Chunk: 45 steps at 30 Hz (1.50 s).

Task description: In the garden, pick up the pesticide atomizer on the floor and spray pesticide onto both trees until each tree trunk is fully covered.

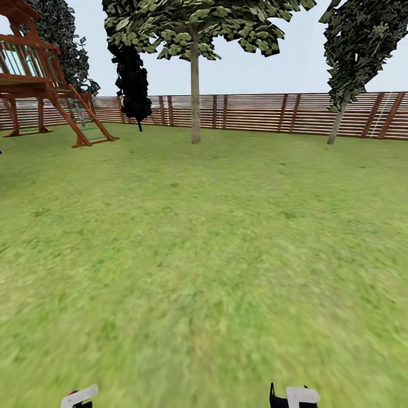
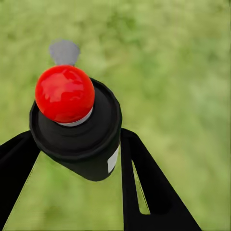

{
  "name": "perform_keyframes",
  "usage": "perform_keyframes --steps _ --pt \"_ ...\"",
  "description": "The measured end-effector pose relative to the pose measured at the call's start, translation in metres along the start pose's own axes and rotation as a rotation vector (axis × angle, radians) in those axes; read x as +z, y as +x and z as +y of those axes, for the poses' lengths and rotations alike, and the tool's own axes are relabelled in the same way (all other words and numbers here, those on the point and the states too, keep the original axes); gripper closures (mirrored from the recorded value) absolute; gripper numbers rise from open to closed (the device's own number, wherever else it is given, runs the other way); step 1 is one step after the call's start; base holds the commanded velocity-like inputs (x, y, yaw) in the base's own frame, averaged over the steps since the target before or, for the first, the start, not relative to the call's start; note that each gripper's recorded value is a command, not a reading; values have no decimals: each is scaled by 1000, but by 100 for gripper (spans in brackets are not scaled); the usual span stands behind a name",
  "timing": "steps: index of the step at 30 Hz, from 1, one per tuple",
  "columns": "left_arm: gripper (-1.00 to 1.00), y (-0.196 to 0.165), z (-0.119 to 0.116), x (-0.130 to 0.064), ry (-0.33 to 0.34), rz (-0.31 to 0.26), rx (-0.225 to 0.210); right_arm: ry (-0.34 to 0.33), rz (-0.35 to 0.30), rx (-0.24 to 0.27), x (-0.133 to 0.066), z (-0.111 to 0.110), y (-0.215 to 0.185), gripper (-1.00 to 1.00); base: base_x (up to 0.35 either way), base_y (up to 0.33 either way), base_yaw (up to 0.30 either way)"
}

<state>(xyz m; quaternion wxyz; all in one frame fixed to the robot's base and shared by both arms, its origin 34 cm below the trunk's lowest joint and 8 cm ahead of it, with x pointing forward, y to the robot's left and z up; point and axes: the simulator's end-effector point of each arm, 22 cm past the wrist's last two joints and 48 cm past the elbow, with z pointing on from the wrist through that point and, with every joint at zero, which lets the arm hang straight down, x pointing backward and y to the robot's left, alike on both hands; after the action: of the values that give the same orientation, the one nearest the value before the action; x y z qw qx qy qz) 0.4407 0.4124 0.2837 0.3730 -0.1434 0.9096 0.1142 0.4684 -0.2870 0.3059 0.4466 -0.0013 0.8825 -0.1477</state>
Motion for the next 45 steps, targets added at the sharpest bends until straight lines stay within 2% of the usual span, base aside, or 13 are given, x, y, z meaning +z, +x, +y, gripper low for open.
perform_keyframes --steps 45 --pt "100 1 -5 -1 5 2 -5 0 0 0 0 0 0 -100 339 120 0"
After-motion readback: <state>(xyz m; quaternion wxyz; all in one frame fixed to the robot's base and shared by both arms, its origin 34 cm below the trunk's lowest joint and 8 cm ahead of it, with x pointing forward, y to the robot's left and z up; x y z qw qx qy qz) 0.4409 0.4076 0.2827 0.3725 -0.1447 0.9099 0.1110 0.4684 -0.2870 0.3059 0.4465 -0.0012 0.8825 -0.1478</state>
